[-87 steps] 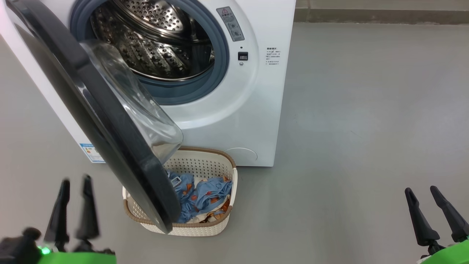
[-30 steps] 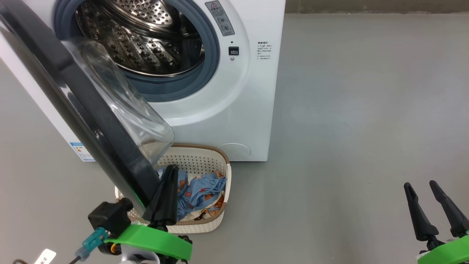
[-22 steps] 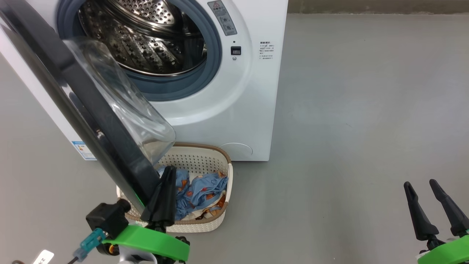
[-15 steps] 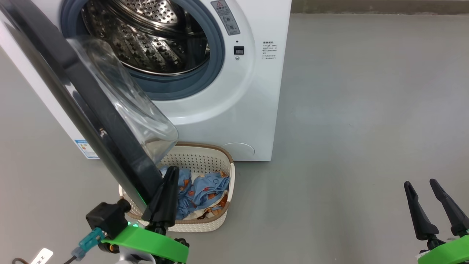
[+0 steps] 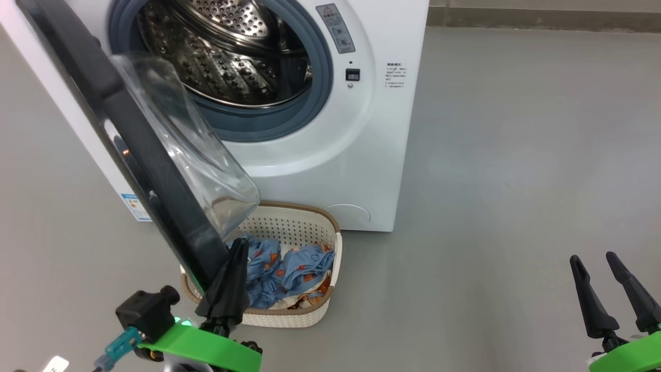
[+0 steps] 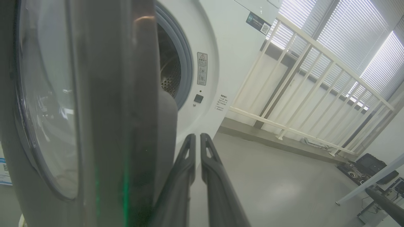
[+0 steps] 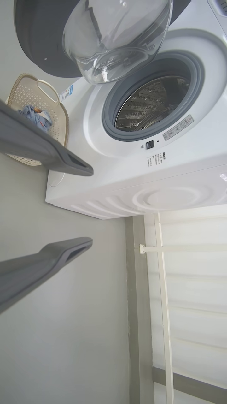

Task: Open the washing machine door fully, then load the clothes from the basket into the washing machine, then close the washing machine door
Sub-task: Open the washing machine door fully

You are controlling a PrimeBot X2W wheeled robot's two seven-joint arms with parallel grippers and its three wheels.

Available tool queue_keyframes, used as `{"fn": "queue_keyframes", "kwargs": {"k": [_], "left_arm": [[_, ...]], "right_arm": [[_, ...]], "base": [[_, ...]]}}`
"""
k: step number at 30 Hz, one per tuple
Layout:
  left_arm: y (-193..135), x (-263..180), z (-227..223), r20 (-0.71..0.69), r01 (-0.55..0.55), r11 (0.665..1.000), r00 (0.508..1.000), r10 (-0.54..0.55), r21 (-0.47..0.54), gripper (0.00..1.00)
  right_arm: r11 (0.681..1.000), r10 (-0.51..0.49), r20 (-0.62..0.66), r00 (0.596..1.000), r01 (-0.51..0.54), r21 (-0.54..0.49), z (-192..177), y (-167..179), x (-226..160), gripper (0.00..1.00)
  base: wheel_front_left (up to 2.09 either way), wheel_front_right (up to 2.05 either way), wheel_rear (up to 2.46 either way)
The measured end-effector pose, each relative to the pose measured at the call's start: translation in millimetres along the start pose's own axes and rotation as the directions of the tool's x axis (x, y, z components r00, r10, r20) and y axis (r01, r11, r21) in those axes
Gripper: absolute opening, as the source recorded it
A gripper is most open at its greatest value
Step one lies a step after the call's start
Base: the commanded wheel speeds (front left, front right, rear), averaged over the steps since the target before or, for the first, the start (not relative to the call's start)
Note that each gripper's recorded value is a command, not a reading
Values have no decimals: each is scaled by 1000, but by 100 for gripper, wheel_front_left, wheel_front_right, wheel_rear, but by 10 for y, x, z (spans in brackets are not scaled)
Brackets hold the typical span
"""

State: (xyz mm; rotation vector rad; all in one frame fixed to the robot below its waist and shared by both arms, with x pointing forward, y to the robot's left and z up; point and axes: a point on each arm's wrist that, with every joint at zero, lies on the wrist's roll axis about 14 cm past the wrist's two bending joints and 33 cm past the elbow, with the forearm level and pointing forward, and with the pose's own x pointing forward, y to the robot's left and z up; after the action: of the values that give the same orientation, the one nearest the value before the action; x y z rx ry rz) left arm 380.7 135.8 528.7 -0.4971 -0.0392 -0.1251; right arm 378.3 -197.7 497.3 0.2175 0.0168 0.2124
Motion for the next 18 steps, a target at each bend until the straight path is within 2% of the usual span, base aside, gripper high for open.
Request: {"fn": "queue_keyframes", "kwargs": {"k": [10, 18], "left_arm": [[147, -119, 105, 28, -45, 999, 999, 45, 3, 0], [370, -337, 210, 61, -124, 992, 991, 123, 7, 0]], "right_arm": [[999, 38, 1, 999, -38, -1, 5, 113, 97, 100], [997, 78, -13, 997, -78, 0, -38, 241, 142, 100]], "base": [[0, 0, 0], [0, 0, 0]]}}
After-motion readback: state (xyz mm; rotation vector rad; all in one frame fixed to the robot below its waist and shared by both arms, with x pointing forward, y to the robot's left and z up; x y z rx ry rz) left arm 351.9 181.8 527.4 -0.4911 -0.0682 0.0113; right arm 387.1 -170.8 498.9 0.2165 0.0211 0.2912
